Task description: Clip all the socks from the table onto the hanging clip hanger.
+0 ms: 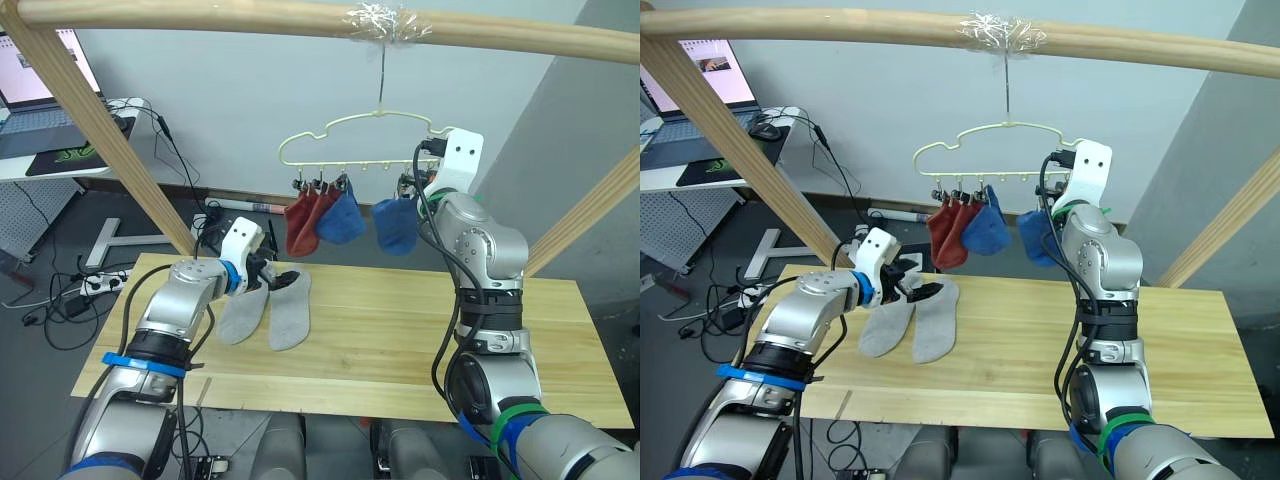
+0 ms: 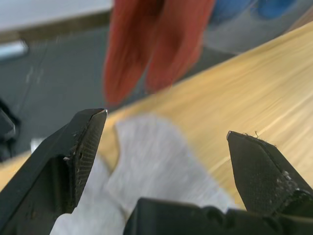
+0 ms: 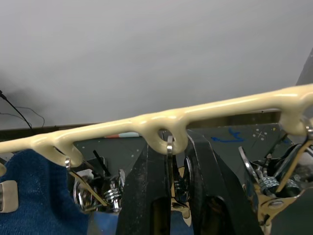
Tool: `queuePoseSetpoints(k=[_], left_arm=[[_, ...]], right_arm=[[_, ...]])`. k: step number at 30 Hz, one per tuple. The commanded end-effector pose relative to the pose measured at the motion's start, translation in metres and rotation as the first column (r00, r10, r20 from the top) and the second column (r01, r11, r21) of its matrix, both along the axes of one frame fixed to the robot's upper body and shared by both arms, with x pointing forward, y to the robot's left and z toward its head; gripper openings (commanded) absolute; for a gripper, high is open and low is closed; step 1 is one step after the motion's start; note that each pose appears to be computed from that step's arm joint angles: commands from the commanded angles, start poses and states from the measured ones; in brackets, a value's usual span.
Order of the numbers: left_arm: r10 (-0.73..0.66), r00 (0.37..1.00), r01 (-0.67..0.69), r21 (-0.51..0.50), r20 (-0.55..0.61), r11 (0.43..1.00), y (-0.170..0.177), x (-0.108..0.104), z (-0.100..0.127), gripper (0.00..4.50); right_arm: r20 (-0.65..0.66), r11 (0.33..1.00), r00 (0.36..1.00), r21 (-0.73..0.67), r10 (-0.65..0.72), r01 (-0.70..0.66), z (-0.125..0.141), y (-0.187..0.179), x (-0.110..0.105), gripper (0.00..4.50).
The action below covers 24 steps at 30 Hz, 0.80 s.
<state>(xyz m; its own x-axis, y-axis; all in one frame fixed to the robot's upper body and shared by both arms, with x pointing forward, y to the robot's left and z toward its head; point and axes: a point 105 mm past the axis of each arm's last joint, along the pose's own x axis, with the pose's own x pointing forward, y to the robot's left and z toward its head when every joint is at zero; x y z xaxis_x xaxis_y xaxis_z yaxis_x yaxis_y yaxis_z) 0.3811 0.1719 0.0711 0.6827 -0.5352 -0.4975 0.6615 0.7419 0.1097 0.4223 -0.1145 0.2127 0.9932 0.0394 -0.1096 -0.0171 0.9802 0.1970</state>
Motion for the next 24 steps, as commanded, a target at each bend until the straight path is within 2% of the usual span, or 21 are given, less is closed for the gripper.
queuePoseSetpoints(k=[1,7,14,20,24], left_arm=[[-0.049,0.999,0.050,0.039,-0.010,0.998,-0.013,0.009,-0.008,4.48],[-0.090,0.994,0.096,0.088,-0.069,0.992,-0.028,0.016,-0.026,4.48],[-0.035,0.987,0.062,0.177,-0.155,0.982,-0.027,0.021,-0.047,4.48],[0.016,0.967,0.033,0.187,-0.254,0.982,-0.025,0.016,-0.062,4.48],[-0.007,0.960,0.057,0.170,-0.280,0.984,-0.029,0.012,-0.065,4.48]], right_arm=[[0.066,1.000,0.998,0.018,0.007,-0.008,0.020,0.001,-0.004,0.11],[0.066,1.000,0.998,0.016,0.003,-0.004,0.021,-0.001,-0.005,0.11],[0.063,1.000,0.998,0.014,-0.008,0.007,0.021,-0.004,-0.007,0.11],[0.060,1.000,0.998,0.014,-0.013,0.012,0.020,-0.006,-0.008,0.11],[0.058,1.000,0.998,0.013,-0.017,0.016,0.020,-0.007,-0.009,0.11]])
